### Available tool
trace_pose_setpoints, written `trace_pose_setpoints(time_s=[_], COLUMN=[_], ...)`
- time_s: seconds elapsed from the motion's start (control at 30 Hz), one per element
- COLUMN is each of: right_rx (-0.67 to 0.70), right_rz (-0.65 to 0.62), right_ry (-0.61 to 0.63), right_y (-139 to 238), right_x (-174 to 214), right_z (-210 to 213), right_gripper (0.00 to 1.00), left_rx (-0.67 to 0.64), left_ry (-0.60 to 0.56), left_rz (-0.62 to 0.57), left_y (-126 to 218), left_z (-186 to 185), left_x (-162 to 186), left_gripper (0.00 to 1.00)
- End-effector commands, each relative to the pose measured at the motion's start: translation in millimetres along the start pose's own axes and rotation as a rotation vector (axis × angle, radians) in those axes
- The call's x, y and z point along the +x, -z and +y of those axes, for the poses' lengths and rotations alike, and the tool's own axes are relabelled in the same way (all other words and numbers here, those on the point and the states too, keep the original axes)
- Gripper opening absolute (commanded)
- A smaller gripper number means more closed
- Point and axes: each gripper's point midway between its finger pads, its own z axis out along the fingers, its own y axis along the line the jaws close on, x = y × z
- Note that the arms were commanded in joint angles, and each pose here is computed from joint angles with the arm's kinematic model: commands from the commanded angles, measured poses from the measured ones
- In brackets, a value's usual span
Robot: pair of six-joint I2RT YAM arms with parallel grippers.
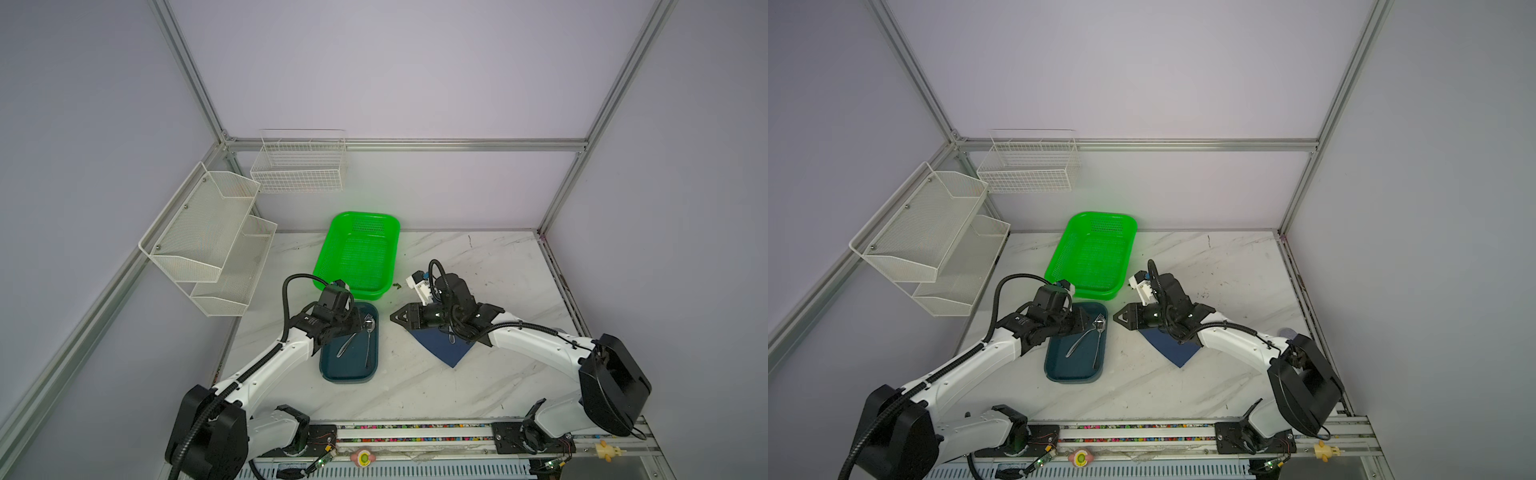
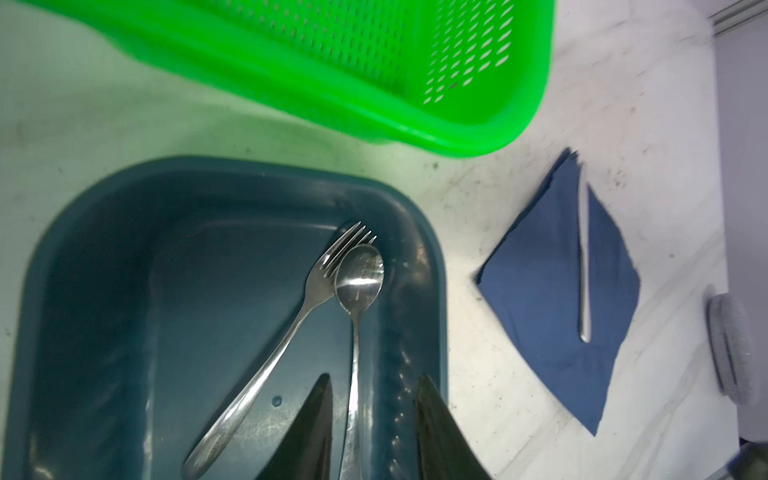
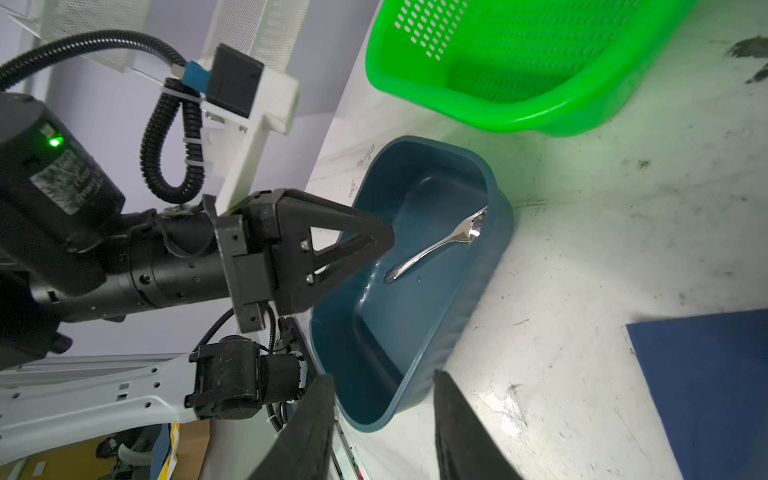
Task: Place the utensils on the paper napkin and roll it up
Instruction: 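Move the left gripper over the teal tray while the right holds the knife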
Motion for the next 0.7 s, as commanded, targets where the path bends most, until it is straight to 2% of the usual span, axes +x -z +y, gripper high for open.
trace_pose_setpoints(time_s=[0.0,0.13,0.23,0.43,0.53,0.67], right_rx=[0.046,0.103,0.128,0.169,0.176,0.184], right_rz=[-0.024,0.0,-0.001,-0.007,-0.007,-0.012], right_ry=[0.019,0.033,0.031,0.04,0.049,0.05], right_y=[-13,-29,-32,-30,-30,-29], right_x=[-7,1,3,4,5,5], right_z=[6,3,-1,-9,-10,-14], right_gripper=[0.42,0.42,0.42,0.42,0.42,0.42], left_rx=[0.025,-0.02,-0.101,-0.136,-0.127,-0.188], left_ry=[-0.059,-0.109,-0.155,-0.284,-0.306,-0.332], left_rz=[0.112,0.193,0.217,0.277,0.26,0.207], left_y=[-7,-17,-25,-35,-40,-43], left_z=[-6,-4,11,20,16,23], left_x=[10,11,12,14,7,-8], left_gripper=[0.32,0.27,0.26,0.27,0.27,0.3])
